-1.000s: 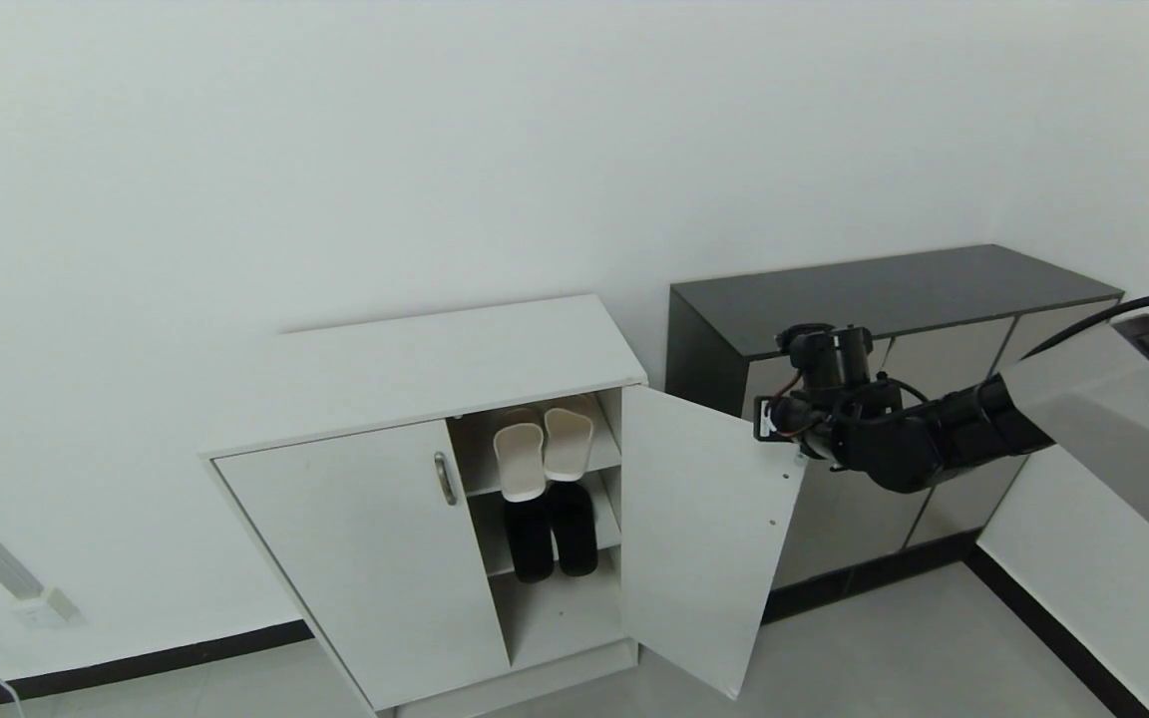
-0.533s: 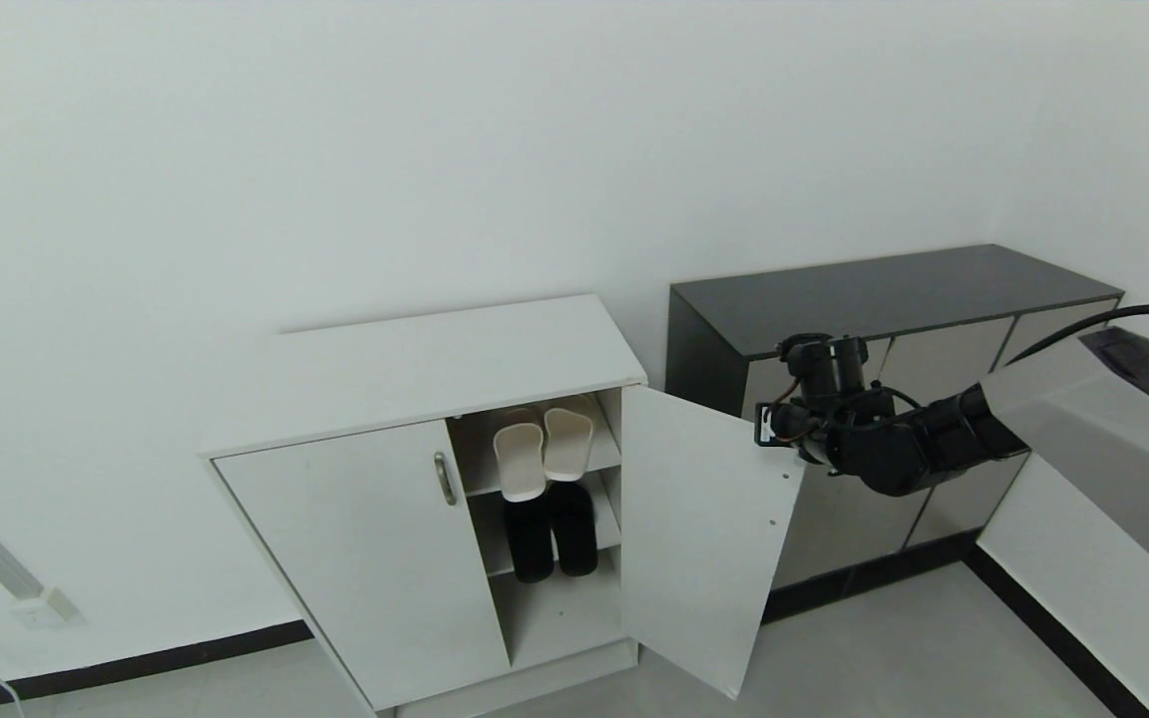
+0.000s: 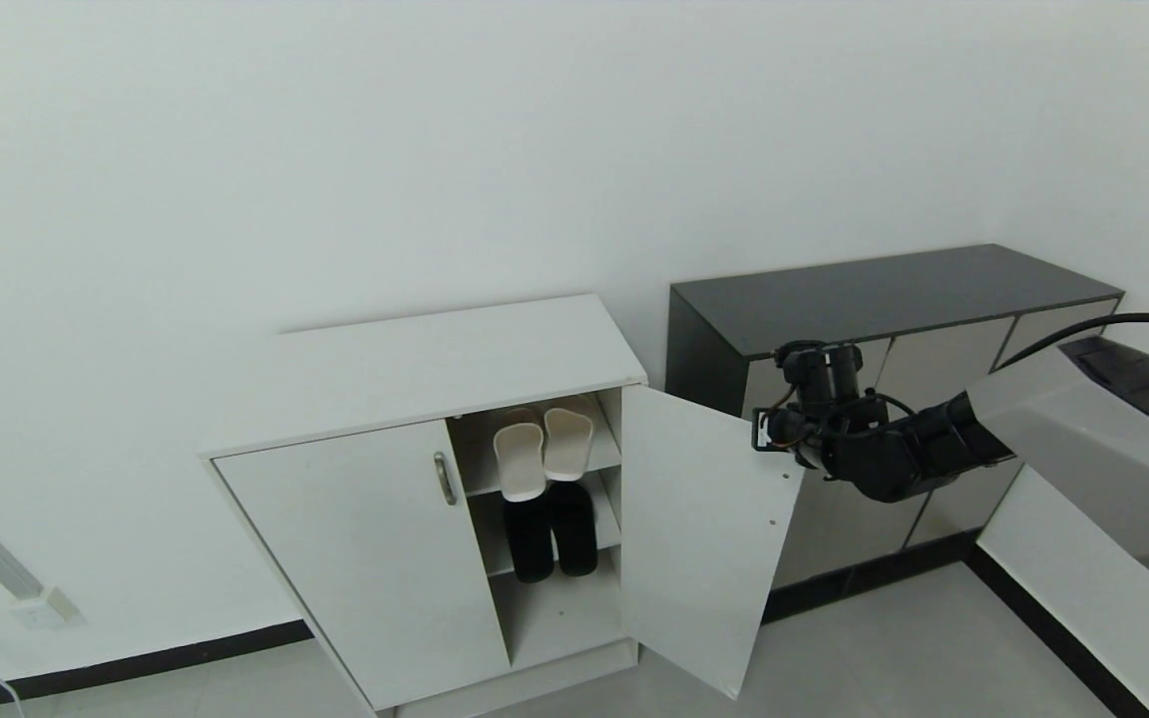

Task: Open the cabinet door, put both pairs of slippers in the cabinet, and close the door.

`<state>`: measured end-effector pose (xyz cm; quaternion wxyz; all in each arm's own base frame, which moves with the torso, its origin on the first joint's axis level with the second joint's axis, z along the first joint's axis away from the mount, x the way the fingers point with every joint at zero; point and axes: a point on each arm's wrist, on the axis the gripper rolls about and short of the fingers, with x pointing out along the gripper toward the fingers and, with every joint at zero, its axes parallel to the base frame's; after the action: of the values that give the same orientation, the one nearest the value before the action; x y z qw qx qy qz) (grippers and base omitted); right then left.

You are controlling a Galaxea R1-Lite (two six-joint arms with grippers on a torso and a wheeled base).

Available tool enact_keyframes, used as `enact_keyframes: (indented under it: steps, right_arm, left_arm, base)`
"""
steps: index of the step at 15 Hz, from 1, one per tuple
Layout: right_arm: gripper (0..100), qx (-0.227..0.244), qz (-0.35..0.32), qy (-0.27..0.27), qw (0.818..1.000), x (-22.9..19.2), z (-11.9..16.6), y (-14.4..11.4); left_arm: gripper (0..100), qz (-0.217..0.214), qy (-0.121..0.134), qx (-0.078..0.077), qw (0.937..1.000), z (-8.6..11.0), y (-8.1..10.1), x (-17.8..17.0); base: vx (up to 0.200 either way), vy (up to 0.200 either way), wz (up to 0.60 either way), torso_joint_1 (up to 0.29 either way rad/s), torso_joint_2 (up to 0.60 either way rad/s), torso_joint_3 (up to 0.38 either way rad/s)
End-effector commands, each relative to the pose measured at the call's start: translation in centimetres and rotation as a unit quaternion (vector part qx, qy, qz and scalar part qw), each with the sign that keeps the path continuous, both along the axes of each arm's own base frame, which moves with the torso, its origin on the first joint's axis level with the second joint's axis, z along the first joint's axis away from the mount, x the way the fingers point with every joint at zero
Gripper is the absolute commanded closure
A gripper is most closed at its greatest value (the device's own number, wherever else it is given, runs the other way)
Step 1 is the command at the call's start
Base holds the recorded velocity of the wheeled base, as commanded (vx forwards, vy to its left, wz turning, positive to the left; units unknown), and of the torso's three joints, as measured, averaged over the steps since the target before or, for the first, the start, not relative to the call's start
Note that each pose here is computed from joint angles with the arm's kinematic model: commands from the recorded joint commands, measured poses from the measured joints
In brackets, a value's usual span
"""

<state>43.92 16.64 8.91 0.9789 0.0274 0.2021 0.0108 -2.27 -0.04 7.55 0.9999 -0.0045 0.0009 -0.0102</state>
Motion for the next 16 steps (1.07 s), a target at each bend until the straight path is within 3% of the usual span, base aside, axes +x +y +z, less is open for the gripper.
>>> enact_keyframes:
  steps: [1,5,12,16]
  right_arm:
    - [100,0.000,0.000,0.000,1.000,0.0,0.0,0.0]
    - [100,0.008,0.009,0.007,1.000,-1.3,0.2,0.9]
    - [100,0.040,0.102,0.019,0.994,-9.4,3.7,5.6]
    - [100,0.037,0.143,0.028,0.989,-12.8,4.2,6.8]
  left_arm:
    - [100,-0.001,0.000,0.000,1.0000,0.0,0.0,0.0]
    - [100,0.000,0.000,0.000,1.0000,0.0,0.0,0.0]
    - [100,-0.001,0.000,0.000,1.0000,0.0,0.0,0.0]
    - [100,0.000,0.000,0.000,1.0000,0.0,0.0,0.0]
  base:
    - [0.000,0.000,0.00,0.000,0.00,0.000]
    - [0.000,0.000,0.00,0.000,0.00,0.000]
    - [0.000,0.000,0.00,0.000,0.00,0.000]
    - [0.000,0.000,0.00,0.000,0.00,0.000]
